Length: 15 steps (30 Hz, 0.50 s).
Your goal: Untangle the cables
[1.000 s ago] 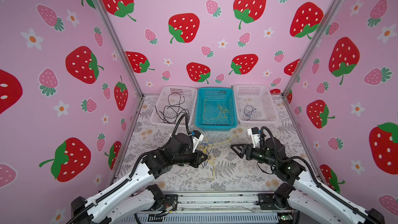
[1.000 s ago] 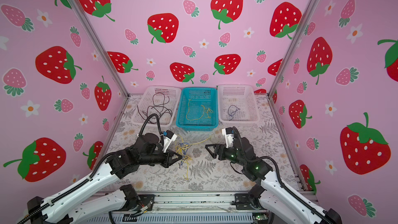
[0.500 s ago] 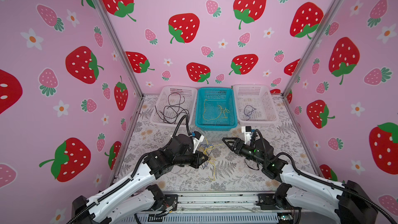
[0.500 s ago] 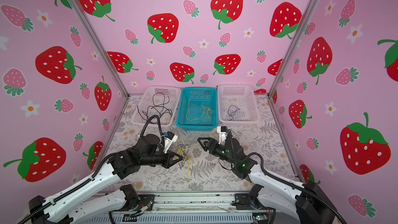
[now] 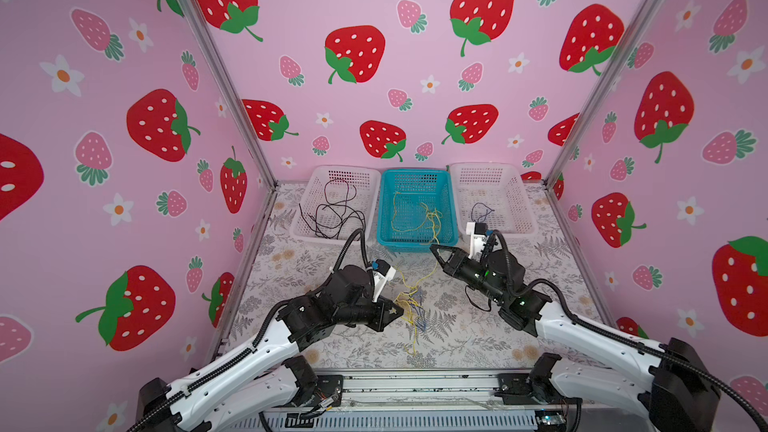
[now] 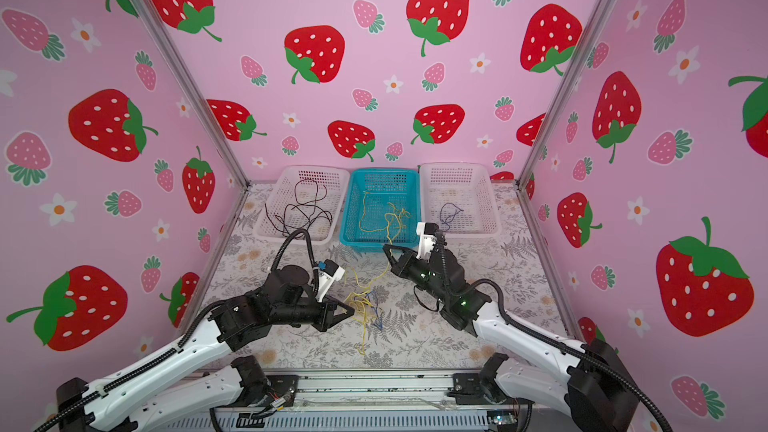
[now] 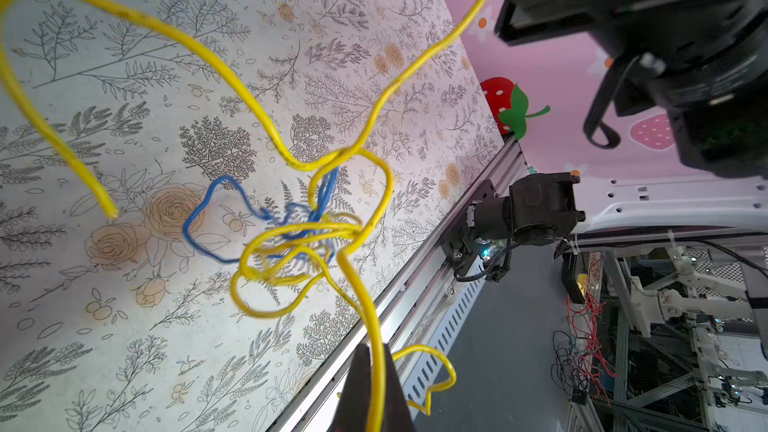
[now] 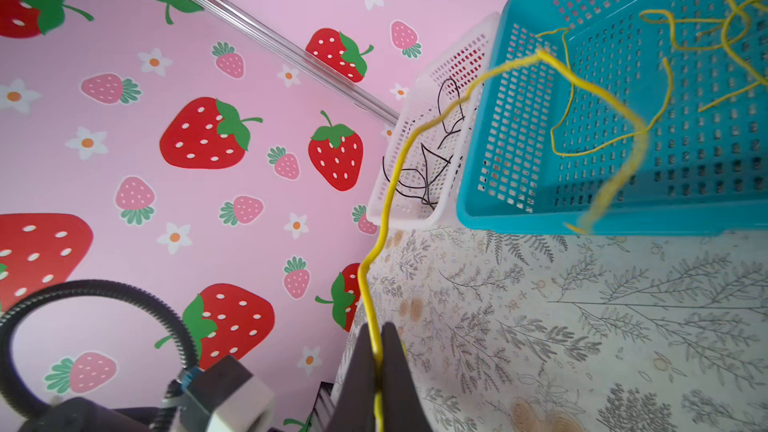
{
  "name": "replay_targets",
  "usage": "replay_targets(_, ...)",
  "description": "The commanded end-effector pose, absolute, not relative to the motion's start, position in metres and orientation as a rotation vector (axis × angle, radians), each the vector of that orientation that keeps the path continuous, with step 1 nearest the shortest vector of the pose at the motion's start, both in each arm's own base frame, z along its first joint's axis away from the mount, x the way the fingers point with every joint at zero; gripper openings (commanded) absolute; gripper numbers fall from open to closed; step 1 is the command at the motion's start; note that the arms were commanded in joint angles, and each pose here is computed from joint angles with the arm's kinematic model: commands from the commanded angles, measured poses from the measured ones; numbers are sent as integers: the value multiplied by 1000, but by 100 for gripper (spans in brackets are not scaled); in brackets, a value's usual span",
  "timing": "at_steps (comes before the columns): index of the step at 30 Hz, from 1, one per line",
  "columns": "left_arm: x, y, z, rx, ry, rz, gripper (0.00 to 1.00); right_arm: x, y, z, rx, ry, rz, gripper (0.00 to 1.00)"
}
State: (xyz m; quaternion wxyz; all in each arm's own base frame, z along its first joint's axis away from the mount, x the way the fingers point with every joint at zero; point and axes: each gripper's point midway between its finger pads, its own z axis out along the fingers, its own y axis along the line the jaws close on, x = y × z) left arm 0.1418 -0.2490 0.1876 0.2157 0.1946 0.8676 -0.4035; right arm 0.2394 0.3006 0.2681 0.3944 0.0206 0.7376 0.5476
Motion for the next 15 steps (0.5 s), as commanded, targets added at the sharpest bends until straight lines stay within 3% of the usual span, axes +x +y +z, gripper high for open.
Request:
replay_targets(1,137,-247,185,534,2408,-1136,0,244,294,285,30,1847,1301,0)
replay_targets(15,133,-221,140,438,2531,-996,0,249,241,408,-117,1626,950,0)
